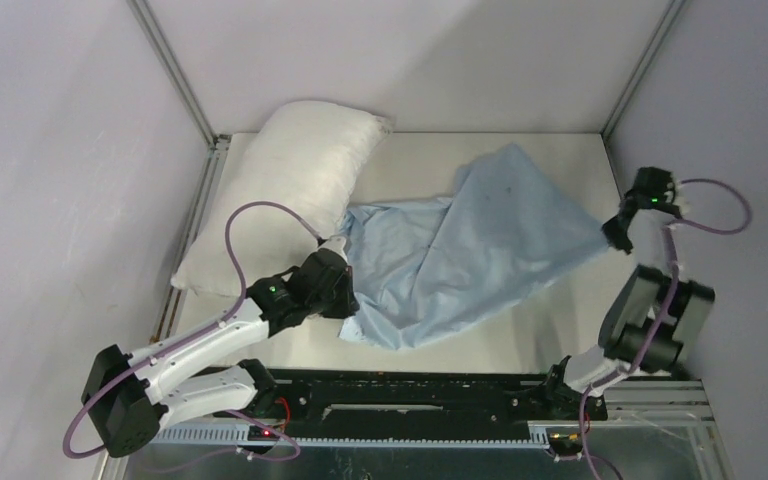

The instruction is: Put the pillow into the pillowcase

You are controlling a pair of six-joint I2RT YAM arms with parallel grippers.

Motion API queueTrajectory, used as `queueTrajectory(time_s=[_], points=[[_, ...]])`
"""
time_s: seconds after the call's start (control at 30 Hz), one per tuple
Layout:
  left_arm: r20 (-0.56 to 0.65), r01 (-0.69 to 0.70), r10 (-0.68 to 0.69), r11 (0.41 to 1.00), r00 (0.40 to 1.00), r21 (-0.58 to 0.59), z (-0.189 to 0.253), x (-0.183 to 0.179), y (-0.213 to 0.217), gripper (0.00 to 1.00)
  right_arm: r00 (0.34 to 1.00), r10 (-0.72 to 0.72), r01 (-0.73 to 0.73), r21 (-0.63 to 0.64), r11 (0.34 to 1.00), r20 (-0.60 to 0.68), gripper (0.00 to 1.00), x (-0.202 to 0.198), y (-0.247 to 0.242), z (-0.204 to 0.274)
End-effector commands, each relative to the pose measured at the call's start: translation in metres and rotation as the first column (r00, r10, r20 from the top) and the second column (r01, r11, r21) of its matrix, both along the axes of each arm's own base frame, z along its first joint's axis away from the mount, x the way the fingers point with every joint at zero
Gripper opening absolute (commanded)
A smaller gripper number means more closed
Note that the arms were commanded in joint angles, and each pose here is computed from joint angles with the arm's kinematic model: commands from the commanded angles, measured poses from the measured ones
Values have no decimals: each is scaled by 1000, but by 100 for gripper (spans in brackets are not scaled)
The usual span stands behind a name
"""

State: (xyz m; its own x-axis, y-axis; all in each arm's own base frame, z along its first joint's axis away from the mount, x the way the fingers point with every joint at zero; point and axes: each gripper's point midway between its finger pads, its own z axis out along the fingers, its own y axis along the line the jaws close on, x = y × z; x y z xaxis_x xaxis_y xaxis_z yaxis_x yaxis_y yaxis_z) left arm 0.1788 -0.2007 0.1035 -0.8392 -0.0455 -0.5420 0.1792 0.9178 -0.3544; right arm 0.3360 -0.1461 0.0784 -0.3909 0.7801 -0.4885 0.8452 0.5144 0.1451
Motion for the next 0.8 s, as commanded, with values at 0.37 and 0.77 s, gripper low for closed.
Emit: queueTrajectory(time_s=[0.37,0.77], points=[[-11,185,-187,977,982,-102,0,-32,-60,0,975,-201,213,-138,967,94,0,-122,-30,126],[15,191,-191,980,981,-50,-7,-34,-57,34,965,42,-4,-144,990,260,84,-106,28,167]])
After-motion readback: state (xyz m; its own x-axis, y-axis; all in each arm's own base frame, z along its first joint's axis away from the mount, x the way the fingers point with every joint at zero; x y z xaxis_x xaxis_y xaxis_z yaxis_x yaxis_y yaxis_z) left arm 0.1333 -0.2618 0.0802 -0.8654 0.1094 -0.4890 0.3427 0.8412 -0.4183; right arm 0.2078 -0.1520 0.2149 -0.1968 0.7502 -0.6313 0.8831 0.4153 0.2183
